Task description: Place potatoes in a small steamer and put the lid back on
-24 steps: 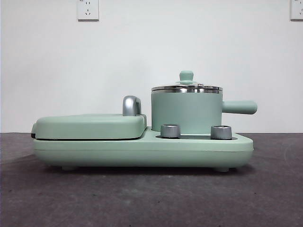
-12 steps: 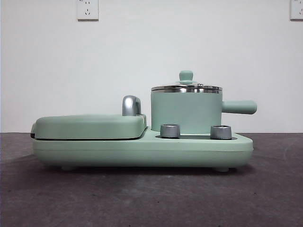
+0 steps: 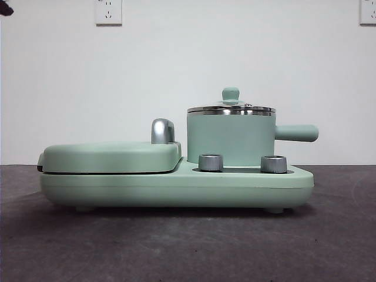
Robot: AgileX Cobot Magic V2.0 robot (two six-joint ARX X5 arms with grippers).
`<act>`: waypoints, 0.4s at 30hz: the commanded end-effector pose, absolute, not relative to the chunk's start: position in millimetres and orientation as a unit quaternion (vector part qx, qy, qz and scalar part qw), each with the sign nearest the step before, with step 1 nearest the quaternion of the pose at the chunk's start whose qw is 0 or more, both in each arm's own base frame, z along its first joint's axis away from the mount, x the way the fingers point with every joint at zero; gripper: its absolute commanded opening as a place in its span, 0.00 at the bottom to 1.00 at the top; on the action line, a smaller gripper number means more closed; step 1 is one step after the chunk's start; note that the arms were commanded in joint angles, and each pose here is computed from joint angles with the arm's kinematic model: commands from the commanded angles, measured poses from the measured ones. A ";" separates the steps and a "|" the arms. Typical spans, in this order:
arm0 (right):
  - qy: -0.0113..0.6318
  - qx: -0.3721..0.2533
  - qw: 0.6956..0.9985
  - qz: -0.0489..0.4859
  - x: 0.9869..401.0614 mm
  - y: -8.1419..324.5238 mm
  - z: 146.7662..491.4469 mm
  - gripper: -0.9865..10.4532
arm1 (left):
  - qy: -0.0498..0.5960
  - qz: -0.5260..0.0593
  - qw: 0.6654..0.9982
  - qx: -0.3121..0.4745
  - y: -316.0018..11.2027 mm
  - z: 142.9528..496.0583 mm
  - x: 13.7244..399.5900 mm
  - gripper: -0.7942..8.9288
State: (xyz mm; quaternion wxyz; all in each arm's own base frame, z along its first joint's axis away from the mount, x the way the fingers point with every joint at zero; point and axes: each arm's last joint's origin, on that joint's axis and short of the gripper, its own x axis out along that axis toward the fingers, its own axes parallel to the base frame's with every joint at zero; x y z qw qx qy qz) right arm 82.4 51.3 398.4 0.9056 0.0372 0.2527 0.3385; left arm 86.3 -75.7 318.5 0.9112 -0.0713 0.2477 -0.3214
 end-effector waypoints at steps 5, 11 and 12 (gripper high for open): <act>0.238 0.029 0.909 0.342 82.8 52.0 402.3 0.46 | 0.230 -0.329 0.912 -0.083 -76.4 325.9 85.6 0.54; 0.236 0.027 0.909 0.342 82.8 52.0 402.4 0.11 | 0.233 -0.328 0.912 -0.082 -76.2 325.3 85.5 0.09; 0.236 0.027 0.909 0.343 82.8 52.0 402.5 0.10 | 0.234 -0.328 0.912 -0.082 -76.2 325.3 85.4 0.09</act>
